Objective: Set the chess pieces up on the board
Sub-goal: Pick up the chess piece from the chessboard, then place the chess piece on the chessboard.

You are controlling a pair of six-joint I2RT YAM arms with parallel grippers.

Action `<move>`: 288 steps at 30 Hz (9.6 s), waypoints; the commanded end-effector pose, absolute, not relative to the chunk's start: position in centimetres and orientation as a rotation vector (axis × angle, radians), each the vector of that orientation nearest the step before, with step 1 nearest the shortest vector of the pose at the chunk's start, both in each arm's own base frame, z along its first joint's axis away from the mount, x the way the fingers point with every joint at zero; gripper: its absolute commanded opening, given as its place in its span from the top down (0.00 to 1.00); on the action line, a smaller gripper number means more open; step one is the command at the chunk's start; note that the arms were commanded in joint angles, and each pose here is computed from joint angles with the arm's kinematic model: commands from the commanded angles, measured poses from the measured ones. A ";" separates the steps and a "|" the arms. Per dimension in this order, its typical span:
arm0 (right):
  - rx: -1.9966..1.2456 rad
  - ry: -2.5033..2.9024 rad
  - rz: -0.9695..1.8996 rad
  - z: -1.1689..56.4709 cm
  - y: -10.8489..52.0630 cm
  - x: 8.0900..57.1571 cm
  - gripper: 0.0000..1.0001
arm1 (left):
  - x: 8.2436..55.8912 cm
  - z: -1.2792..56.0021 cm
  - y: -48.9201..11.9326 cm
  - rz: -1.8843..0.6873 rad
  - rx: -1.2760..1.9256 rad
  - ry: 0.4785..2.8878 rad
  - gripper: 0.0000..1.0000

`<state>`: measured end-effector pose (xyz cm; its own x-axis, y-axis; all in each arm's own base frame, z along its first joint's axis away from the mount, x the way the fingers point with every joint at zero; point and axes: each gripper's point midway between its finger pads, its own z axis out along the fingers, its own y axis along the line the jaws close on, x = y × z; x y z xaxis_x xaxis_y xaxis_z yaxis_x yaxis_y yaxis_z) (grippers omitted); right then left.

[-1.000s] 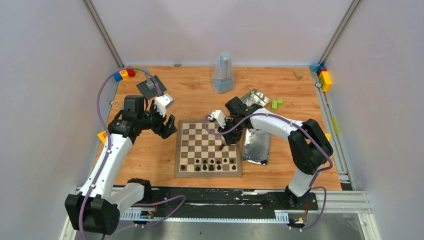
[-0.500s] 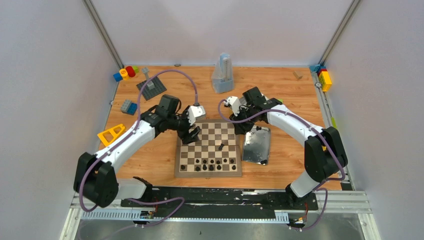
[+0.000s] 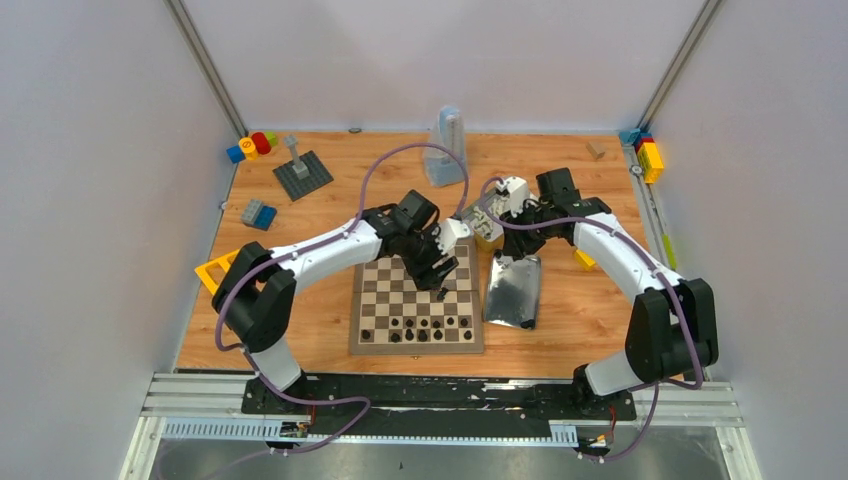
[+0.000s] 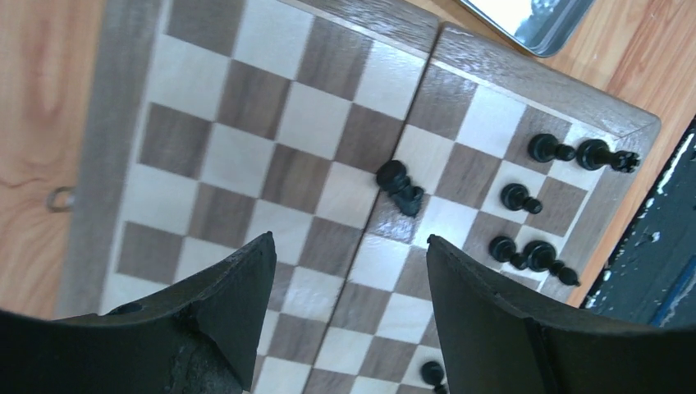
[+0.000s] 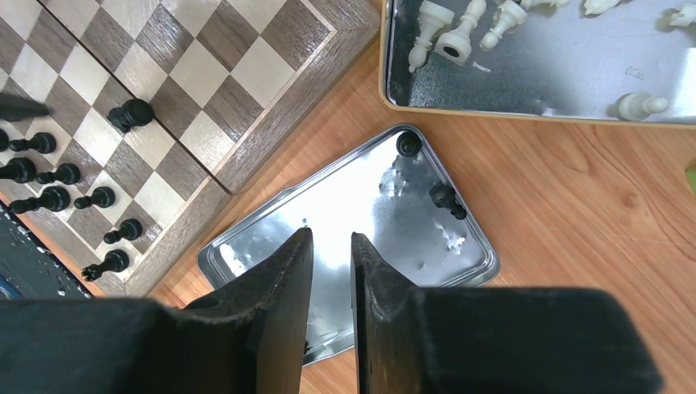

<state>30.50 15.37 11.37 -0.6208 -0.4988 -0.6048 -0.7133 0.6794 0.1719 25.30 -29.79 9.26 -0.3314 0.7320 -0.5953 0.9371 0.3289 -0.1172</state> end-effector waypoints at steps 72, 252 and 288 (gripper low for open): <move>-0.909 2.330 0.586 11.4 15.1 30.5 0.76 | 26.8 6.8 -31.4 -0.240 1.326 2.346 0.52; -0.985 2.203 1.737 11.7 29.4 26.6 0.99 | 25.7 15.6 -28.2 -0.686 1.283 1.918 0.22; -0.978 1.834 1.655 29.8 26.6 29.0 0.99 | 26.1 32.0 -29.7 -1.252 1.067 1.559 0.19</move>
